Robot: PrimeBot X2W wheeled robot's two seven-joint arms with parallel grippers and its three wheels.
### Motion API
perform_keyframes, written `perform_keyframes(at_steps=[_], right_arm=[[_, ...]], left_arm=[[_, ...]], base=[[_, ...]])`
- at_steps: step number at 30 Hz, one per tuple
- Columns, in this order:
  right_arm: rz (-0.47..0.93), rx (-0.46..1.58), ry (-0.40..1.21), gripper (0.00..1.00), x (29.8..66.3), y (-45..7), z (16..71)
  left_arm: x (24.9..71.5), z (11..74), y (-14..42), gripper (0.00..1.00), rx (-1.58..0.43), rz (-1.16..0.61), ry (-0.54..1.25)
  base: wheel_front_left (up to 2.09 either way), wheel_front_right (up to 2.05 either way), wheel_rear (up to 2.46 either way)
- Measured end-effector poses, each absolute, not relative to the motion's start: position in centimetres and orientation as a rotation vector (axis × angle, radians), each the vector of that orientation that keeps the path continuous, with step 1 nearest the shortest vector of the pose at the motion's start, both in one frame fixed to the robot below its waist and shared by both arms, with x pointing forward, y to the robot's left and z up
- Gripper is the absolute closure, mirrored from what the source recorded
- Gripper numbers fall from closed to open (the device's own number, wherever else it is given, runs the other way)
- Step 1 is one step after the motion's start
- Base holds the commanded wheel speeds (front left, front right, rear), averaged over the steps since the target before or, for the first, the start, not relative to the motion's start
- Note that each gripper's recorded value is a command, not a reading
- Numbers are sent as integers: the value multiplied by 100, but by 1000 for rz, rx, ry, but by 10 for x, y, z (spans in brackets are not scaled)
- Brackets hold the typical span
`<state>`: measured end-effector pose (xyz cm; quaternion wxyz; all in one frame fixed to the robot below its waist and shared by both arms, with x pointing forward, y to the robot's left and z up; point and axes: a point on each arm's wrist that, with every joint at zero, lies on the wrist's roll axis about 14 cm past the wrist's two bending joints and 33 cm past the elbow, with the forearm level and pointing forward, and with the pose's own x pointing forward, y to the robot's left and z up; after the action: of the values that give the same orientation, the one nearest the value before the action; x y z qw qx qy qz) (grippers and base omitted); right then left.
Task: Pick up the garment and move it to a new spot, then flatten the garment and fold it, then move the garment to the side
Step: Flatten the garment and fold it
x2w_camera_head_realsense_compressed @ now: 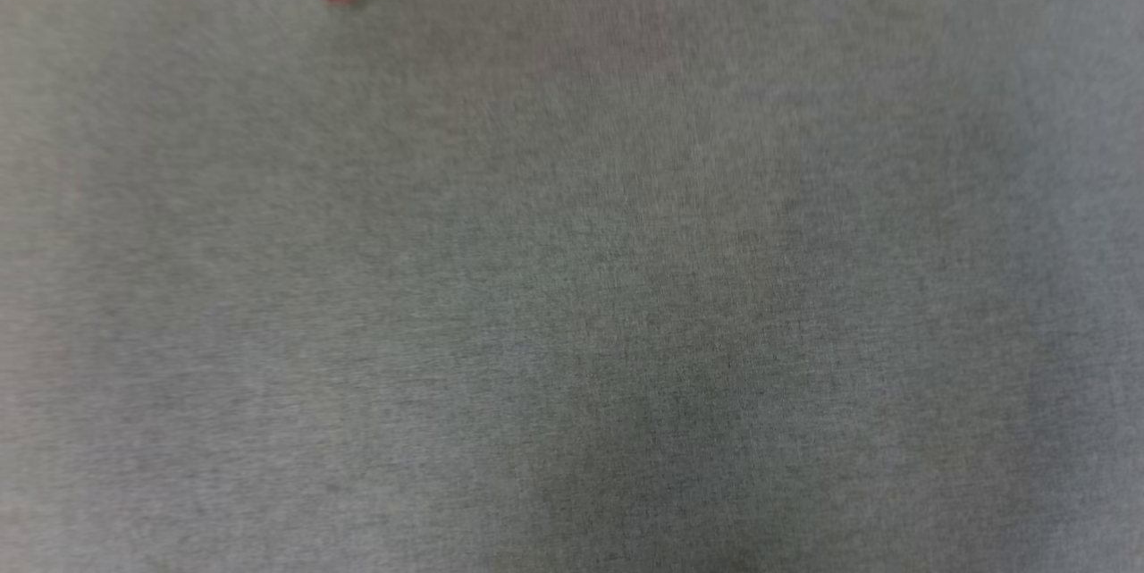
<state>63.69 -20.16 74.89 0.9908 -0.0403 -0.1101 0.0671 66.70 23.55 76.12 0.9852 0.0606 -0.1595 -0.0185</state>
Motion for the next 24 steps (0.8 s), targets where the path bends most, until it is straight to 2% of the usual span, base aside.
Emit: perform_keyframes(at_steps=[3, 8, 19, 24], right_arm=[[146, -92, -280, 100, 653, -192, 758], [179, -119, -299, 100, 679, -177, 740], [249, -80, -111, 100, 732, -156, 608], [264, -45, -68, 100, 735, -149, 582]], left_arm=[[682, 764, 238, 100, 119, -34, -363], [707, 748, 234, 100, 109, -53, -384], [755, 607, 216, 100, 42, -112, -211], [750, 584, 215, 100, 21, -128, -184]], base=[[0, 0, 0], [0, 0, 0], [0, 0, 0], [0, 0, 0]])
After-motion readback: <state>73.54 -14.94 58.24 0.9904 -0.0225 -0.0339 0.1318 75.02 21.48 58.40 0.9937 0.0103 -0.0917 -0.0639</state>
